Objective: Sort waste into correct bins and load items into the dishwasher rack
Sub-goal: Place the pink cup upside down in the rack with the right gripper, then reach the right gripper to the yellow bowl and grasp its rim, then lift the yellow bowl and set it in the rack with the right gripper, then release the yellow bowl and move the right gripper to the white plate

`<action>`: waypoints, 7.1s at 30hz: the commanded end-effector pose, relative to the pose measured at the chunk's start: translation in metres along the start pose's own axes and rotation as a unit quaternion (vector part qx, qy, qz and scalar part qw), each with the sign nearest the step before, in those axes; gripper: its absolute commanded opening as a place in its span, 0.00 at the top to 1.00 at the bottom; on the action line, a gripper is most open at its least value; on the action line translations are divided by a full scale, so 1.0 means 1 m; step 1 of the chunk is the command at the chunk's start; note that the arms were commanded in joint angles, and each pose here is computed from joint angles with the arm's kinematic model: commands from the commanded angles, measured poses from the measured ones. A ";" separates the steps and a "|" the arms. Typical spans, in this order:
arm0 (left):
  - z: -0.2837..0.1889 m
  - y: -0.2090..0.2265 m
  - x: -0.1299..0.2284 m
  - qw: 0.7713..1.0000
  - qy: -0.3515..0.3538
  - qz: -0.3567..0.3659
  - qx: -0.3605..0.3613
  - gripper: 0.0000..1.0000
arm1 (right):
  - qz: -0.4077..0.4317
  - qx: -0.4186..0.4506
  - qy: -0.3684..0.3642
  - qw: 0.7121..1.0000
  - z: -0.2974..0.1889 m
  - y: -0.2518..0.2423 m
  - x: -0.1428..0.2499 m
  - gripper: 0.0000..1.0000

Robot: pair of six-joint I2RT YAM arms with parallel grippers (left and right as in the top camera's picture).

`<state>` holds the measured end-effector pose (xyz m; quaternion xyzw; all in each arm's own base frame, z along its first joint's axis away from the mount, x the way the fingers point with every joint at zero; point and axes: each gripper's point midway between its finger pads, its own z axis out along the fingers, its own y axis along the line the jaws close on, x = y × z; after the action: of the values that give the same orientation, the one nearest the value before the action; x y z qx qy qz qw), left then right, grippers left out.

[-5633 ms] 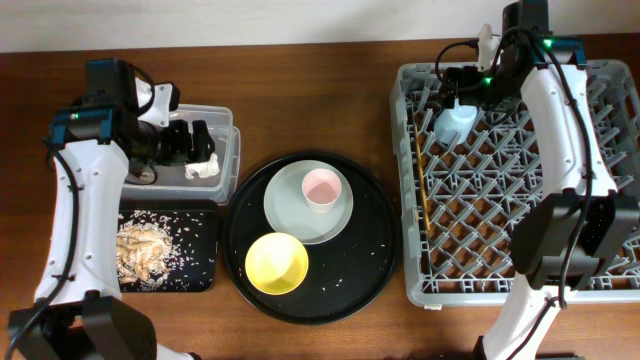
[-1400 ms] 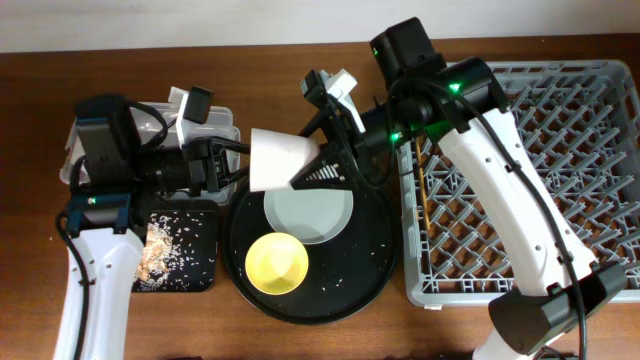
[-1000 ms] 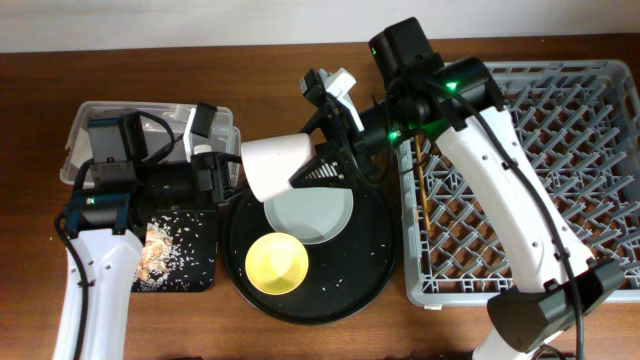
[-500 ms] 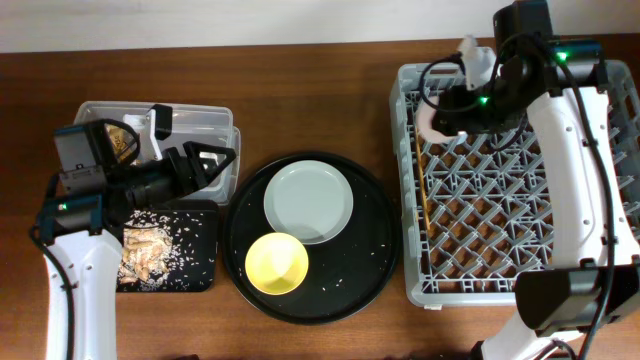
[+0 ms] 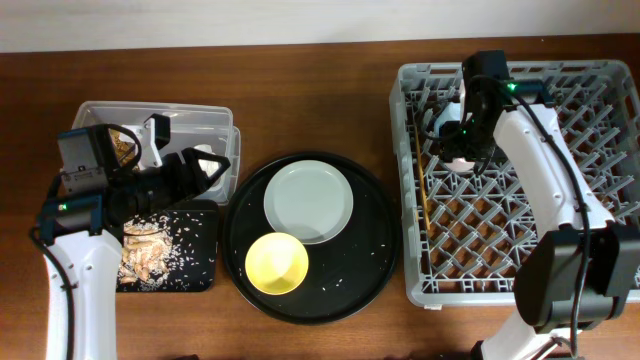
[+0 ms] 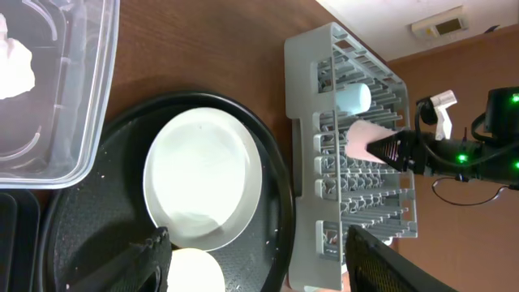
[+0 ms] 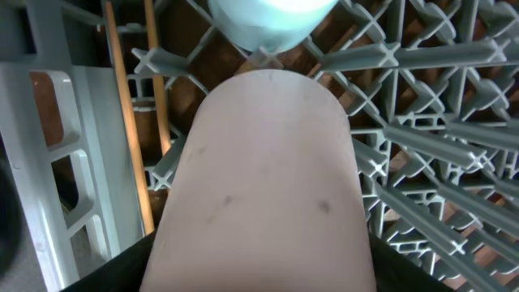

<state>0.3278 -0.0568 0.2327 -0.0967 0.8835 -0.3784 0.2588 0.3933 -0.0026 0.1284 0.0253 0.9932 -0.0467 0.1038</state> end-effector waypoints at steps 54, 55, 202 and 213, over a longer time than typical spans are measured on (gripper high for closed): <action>-0.059 0.107 -0.026 0.970 -0.094 -0.082 -0.208 0.01 | -0.453 -0.298 -0.034 0.839 0.012 0.384 0.250 0.59; -0.059 0.107 -0.026 0.970 -0.094 -0.082 -0.208 0.01 | -0.454 -0.292 -0.025 0.841 0.014 0.379 0.253 0.61; -0.059 0.107 -0.026 0.970 -0.094 -0.082 -0.208 0.01 | -0.236 -0.293 -0.055 0.925 -0.141 0.174 0.007 0.67; -0.059 0.107 -0.026 0.970 -0.094 -0.082 -0.208 0.01 | -0.190 -0.183 0.029 0.964 -0.087 0.227 0.055 0.38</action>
<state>0.3215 0.0626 0.1983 -0.2590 0.9032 -0.1981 0.2791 0.3265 0.2514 0.2140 -0.2471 0.9482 0.1799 0.0866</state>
